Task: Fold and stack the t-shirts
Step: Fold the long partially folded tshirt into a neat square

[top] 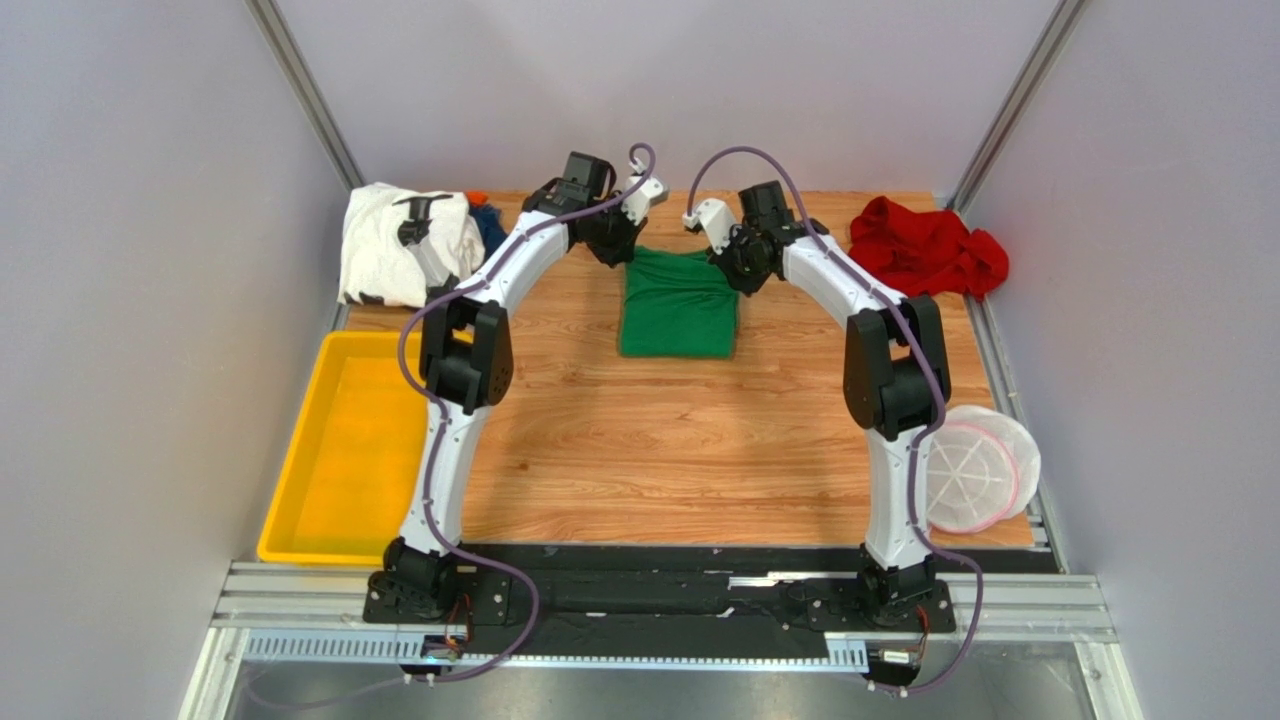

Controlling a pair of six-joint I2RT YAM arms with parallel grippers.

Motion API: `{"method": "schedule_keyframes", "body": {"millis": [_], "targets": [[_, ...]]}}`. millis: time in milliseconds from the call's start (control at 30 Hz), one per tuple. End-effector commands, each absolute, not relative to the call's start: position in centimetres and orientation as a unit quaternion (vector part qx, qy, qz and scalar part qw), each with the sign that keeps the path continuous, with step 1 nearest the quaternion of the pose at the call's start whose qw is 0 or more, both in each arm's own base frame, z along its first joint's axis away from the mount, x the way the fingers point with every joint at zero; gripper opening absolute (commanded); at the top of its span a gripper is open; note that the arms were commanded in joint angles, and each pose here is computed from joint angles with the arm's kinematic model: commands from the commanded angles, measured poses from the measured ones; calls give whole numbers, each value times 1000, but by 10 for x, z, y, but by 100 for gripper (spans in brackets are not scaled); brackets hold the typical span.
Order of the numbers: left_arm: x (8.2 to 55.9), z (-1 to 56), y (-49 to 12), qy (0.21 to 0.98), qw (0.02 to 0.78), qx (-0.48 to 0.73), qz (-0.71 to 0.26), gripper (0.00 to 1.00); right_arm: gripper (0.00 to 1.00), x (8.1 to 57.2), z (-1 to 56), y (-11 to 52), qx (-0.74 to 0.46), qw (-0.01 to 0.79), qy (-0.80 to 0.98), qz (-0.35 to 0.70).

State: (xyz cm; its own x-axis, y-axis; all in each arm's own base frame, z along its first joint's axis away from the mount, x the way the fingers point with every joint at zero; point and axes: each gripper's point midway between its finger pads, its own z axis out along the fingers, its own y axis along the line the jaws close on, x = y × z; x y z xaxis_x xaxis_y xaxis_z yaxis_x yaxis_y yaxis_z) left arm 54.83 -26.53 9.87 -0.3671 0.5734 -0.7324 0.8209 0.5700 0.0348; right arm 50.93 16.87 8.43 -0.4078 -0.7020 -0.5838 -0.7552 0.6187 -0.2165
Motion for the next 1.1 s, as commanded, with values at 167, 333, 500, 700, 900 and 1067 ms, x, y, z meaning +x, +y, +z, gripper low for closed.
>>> {"method": "schedule_keyframes", "body": {"millis": [167, 333, 500, 700, 900, 1067], "targets": [[559, 94, -263, 797, 378, 459, -105, 33, 20, 552, 87, 152, -424, 352, 834, -29], [565, 93, -262, 800, 387, 452, -81, 36, 41, 561, 94, 152, -419, 369, 829, -44], [571, 95, -254, 807, 398, 435, -38, 34, 48, 572, 112, 153, -408, 392, 823, -54], [583, 99, -242, 815, 414, 405, 10, 29, 50, 586, 123, 161, -404, 419, 811, -60], [585, 103, -237, 819, 419, 390, 26, 27, 51, 601, 118, 167, -402, 424, 809, -64], [576, 116, -235, 821, 425, 381, 17, 26, 51, 607, 125, 164, -390, 433, 809, -81]]}}
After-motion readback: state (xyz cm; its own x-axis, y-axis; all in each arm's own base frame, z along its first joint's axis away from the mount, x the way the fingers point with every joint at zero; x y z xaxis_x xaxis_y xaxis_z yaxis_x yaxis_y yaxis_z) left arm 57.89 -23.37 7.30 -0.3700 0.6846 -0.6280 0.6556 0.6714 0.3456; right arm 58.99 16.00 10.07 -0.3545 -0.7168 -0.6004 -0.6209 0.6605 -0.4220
